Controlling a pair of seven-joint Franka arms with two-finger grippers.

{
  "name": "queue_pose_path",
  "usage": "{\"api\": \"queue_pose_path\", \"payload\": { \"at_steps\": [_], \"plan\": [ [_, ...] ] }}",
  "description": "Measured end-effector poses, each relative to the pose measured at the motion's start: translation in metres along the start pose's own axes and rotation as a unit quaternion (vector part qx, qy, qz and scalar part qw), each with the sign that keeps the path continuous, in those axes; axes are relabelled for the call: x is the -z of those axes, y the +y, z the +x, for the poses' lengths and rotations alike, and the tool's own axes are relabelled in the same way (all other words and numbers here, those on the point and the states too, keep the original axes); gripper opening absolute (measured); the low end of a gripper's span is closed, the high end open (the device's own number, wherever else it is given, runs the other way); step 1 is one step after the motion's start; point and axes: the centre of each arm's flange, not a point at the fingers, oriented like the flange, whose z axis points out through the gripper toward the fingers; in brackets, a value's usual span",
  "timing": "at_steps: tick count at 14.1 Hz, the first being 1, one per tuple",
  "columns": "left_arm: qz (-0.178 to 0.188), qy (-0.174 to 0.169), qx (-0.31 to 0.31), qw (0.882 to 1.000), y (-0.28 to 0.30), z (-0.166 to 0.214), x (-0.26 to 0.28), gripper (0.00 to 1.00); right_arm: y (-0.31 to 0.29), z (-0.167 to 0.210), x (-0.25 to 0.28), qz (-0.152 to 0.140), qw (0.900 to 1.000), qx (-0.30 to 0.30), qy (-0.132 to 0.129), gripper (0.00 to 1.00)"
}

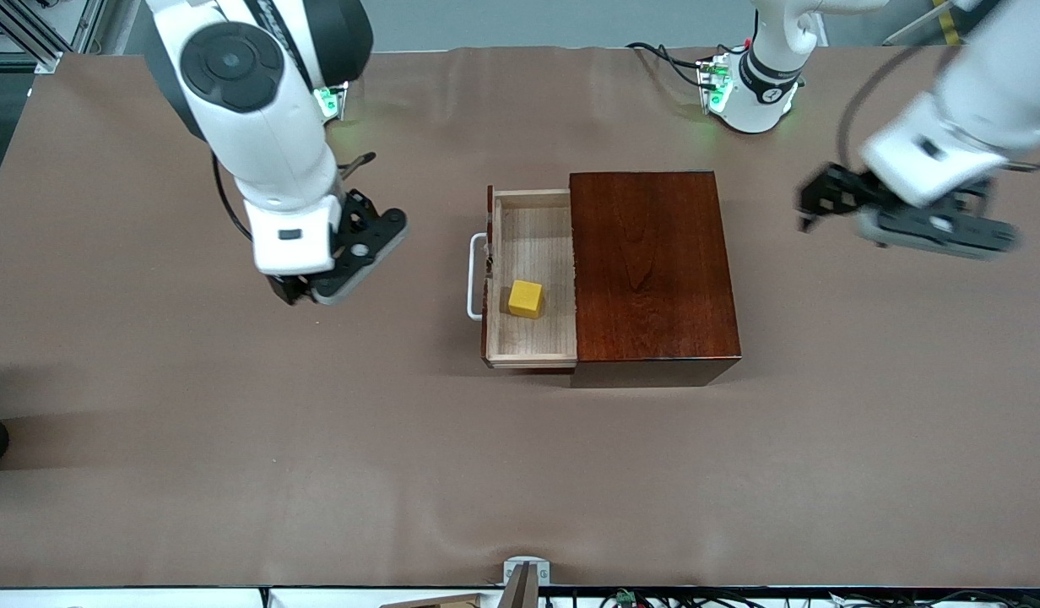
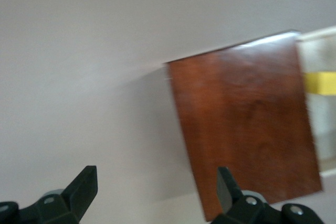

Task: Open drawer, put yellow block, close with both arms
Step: 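Lower the cube into the drawer, open the right gripper and withdraw, then move the left gripper down to the drawer front beside the handle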

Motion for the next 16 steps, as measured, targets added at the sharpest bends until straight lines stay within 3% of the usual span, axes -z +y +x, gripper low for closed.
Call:
{"api": "queue_pose_path", "payload": {
  "at_steps": [4, 7, 11, 13, 16],
  "plan": [
    [-0.015, -0.006, -0.131, 0.991, 0.153, -0.019, -0.010, 1.00, 0.090, -0.082, 0.009, 0.021, 0.993, -0.115, -0.005, 1.00],
    [-0.030, -0.025, -0.190, 0.981, 0.219, -0.021, -0.049, 1.00, 0.139, -0.131, 0.013, 0.024, 0.985, -0.173, -0.010, 1.00],
    [-0.053, 0.024, -0.264, 0.963, 0.303, 0.002, -0.124, 1.00, 0.165, -0.176, 0.014, 0.046, 0.974, -0.220, -0.023, 1.00],
    [-0.056, 0.043, -0.339, 0.938, 0.338, 0.011, -0.158, 1.00, 0.178, -0.200, 0.017, 0.058, 0.968, -0.242, -0.025, 1.00],
    [-0.075, 0.054, -0.451, 0.888, 0.365, 0.035, -0.213, 1.00, 0.188, -0.226, 0.025, 0.063, 0.962, -0.265, -0.030, 1.00]
  ]
}}
